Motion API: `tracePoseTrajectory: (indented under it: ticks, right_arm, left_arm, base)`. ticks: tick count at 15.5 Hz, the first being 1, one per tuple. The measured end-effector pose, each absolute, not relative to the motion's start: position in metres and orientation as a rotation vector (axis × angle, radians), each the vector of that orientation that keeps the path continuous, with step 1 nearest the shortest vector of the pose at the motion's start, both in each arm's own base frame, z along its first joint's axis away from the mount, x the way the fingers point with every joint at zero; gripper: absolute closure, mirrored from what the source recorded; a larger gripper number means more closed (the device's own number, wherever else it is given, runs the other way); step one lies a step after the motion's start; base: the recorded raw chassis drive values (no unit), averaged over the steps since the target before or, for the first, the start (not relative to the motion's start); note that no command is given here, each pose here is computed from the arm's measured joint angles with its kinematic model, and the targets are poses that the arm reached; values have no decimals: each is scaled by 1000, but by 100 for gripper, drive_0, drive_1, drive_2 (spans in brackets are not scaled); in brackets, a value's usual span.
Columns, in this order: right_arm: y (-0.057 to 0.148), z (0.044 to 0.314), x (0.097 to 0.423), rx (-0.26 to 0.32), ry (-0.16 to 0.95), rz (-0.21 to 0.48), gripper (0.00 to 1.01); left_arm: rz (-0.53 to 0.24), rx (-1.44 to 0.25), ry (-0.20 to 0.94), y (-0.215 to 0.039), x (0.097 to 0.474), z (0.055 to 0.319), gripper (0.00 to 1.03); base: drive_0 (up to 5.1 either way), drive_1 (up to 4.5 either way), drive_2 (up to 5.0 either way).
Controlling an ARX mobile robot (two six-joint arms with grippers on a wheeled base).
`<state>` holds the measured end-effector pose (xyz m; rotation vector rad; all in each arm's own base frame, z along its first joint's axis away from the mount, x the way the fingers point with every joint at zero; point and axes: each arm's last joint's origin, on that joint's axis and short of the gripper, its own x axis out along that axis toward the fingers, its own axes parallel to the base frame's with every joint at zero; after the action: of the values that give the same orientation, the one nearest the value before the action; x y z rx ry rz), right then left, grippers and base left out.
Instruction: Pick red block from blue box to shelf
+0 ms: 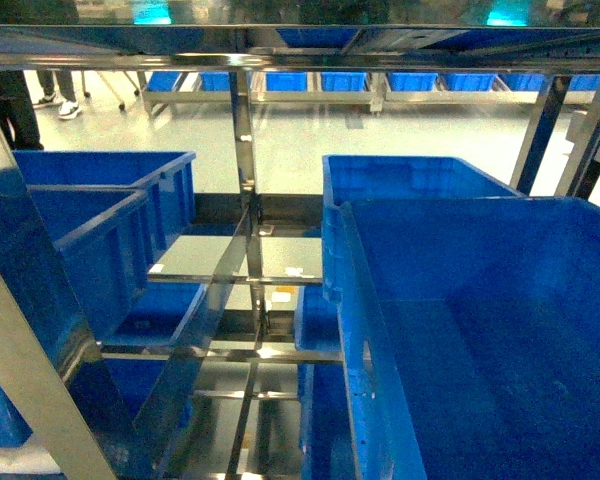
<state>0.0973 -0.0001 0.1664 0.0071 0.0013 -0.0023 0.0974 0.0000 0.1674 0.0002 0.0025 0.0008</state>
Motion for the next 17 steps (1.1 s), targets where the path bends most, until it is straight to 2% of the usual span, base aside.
tracePoseTrajectory:
  ticks: [17]
  right_arm:
    - [0,167,97,7,-3,-2,73]
  left_arm:
    - [0,0,-1,0,97,168,5]
  base:
    - [0,0,0]
